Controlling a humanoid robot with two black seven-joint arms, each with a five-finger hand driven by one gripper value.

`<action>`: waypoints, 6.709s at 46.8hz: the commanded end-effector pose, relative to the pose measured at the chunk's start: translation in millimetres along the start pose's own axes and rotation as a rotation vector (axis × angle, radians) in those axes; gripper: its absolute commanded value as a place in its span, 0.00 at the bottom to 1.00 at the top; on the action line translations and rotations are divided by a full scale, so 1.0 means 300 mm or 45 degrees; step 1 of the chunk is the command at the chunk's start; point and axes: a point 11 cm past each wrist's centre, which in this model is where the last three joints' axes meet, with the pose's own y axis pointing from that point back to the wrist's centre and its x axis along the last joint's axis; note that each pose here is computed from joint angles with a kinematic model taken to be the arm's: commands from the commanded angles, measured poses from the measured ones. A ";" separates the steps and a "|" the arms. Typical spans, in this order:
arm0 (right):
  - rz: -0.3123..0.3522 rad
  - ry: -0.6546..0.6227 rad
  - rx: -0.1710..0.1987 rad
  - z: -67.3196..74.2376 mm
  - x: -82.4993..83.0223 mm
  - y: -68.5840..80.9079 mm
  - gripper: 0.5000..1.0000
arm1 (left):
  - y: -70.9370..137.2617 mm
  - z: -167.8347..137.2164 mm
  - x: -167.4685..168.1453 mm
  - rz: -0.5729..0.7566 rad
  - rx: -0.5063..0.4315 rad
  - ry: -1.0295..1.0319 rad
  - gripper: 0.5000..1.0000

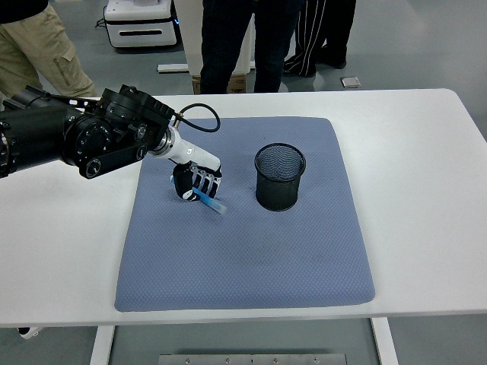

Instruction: Left hand places marker in pen holder

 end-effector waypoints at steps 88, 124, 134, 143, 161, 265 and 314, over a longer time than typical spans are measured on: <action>0.000 0.000 -0.001 0.000 0.000 0.000 1.00 | -0.016 -0.013 0.039 0.136 0.060 -0.034 0.00; 0.000 0.000 0.001 -0.001 0.000 0.000 1.00 | -0.017 -0.018 0.050 0.153 0.082 -0.033 0.00; 0.000 0.000 0.001 -0.001 0.000 0.000 1.00 | -0.003 -0.027 0.064 0.173 0.081 0.000 0.00; 0.000 0.000 0.001 -0.001 0.000 0.000 1.00 | 0.014 -0.034 0.083 0.189 0.086 0.001 0.00; 0.000 0.000 -0.001 0.000 0.000 0.000 1.00 | 0.059 -0.052 0.129 0.239 0.091 0.033 0.00; 0.000 0.000 0.001 -0.001 0.000 0.000 1.00 | 0.078 0.310 0.347 0.453 -0.367 0.416 0.00; 0.000 0.000 -0.001 0.000 0.000 0.000 1.00 | 0.043 0.360 0.308 0.473 -0.478 0.640 0.73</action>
